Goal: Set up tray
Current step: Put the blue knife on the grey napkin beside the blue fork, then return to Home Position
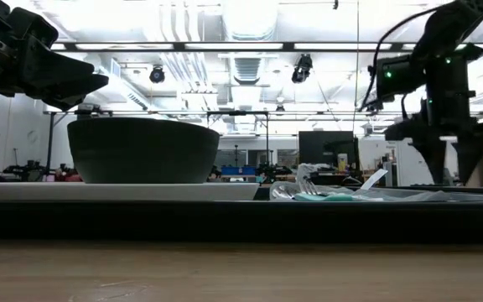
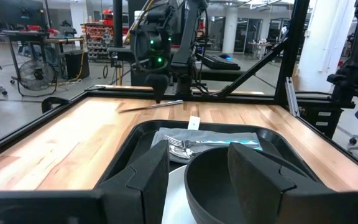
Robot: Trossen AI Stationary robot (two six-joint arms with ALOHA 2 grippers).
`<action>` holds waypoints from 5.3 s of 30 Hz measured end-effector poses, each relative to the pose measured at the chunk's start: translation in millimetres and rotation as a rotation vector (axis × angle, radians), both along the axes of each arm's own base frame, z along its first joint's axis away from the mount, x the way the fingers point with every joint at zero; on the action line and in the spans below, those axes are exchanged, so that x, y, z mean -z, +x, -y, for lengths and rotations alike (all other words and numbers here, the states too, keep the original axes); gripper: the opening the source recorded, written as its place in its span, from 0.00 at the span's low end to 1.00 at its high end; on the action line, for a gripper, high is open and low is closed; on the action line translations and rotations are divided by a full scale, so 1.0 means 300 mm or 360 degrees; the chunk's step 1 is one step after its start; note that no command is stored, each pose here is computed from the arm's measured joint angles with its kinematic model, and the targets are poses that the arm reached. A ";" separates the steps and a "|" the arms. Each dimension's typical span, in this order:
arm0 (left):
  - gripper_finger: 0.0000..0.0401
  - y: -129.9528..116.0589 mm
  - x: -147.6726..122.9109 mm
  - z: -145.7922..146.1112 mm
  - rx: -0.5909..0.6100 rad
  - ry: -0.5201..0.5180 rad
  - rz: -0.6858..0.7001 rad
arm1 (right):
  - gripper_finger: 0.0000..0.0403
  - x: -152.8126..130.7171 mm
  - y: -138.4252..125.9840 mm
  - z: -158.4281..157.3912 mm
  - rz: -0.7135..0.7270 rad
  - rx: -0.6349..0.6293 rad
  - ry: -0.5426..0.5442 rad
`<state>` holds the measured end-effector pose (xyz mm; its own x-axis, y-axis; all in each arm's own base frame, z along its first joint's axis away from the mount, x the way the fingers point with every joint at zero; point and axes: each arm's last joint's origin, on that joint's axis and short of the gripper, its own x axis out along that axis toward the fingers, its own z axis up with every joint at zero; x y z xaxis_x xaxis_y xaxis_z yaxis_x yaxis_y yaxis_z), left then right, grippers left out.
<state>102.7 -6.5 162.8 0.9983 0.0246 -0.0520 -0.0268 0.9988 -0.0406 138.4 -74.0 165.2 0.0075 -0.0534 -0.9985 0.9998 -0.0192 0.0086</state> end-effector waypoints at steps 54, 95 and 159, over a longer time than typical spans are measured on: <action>0.36 0.000 0.000 0.000 0.0000 0.0000 0.0000 | 0.03 -0.021 0.148 -0.142 0.0342 0.0058 0.0111; 0.36 0.001 0.001 0.000 0.0000 0.0001 -0.0008 | 0.03 -0.017 0.664 -0.540 0.0034 -0.0017 0.0048; 0.36 0.001 0.002 0.000 0.0000 0.0001 -0.0011 | 0.38 0.028 0.696 -0.532 -0.0006 -0.0241 0.0036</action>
<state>103.1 -6.6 162.2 0.9980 0.0246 -0.0588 -0.0270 0.9988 -0.0398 347.1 85.6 156.9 0.0101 -0.0294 -0.9995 0.9913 0.1316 0.0061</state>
